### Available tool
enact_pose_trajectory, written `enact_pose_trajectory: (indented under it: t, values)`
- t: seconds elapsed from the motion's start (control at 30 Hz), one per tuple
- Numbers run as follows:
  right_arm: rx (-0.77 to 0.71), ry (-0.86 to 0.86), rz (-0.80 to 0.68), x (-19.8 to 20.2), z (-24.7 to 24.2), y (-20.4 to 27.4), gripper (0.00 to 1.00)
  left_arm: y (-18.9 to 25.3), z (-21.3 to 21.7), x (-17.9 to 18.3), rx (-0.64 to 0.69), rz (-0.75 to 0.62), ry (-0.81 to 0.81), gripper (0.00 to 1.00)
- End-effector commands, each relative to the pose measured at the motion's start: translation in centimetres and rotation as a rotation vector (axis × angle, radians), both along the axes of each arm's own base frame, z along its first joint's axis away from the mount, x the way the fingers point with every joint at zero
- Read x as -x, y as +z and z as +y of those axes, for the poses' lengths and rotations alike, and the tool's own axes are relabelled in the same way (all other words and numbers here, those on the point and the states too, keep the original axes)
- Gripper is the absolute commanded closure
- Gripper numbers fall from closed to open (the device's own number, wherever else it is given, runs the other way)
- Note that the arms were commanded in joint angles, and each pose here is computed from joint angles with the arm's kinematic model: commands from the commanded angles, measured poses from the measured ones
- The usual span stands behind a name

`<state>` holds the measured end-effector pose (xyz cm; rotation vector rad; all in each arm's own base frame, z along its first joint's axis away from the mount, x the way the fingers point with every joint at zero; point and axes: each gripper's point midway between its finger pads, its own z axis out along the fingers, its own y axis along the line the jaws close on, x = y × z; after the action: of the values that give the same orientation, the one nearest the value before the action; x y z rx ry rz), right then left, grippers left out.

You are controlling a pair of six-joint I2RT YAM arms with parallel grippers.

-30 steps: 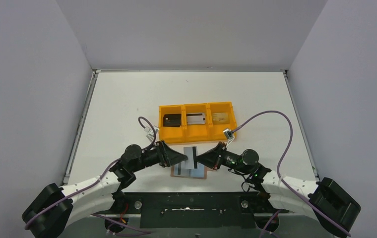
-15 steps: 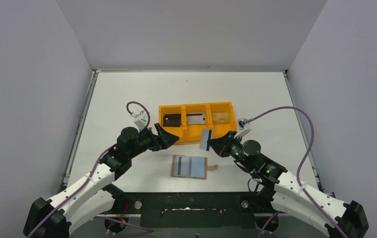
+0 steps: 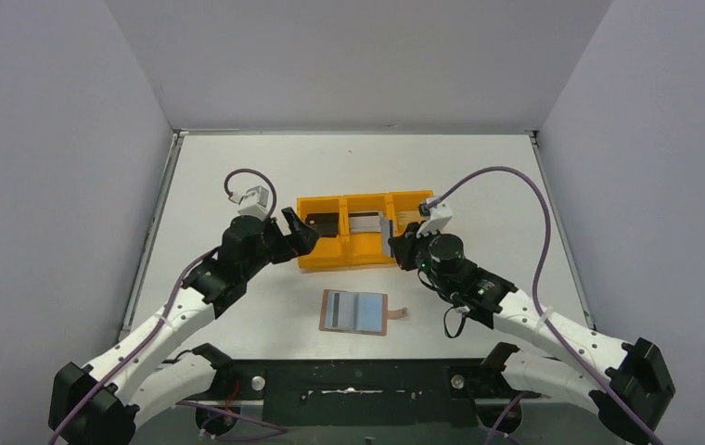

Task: Take the credit cards out of the card holder

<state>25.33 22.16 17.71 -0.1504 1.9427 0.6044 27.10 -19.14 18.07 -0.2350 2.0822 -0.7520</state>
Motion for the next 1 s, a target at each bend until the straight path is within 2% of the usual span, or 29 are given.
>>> enact_pose_trajectory:
  t: [0.0, 0.1, 0.23, 0.37, 0.5, 0.6, 0.83, 0.97]
  values:
    - [0.060, 0.040, -0.202, -2.2, 0.7, 4.7, 1.00, 0.6, 1.5, -1.0, -0.024, -0.033, 0.086, 0.09]
    - [0.131, 0.086, -0.239, -2.3, 0.9, 4.3, 1.00, 0.6, 1.6, -1.0, -0.064, -0.095, 0.044, 0.09]
    - [0.216, 0.176, -0.238, -2.2, 1.9, 4.5, 1.00, 1.5, 2.3, -0.7, -0.128, -0.083, 0.035, 0.09]
    - [0.388, 0.246, -0.269, -3.4, 2.5, 3.6, 1.00, 0.3, 3.8, 0.1, -0.192, -0.065, 0.048, 0.09]
    - [0.541, 0.273, -0.273, -5.3, 2.8, 2.7, 1.00, 0.9, 4.4, 0.0, -0.226, -0.125, 0.046, 0.08]
    - [0.674, 0.379, -0.305, -6.1, 3.5, 1.6, 1.00, 0.5, 5.0, 0.1, -0.271, -0.124, 0.044, 0.08]
    - [0.814, 0.514, -0.233, -9.1, 4.1, -0.9, 1.00, 0.8, 5.4, 0.2, -0.337, -0.151, 0.002, 0.08]
    - [0.873, 0.597, -0.267, -10.1, 4.4, -2.1, 1.00, 0.6, 6.5, 0.1, -0.394, -0.170, 0.027, 0.08]
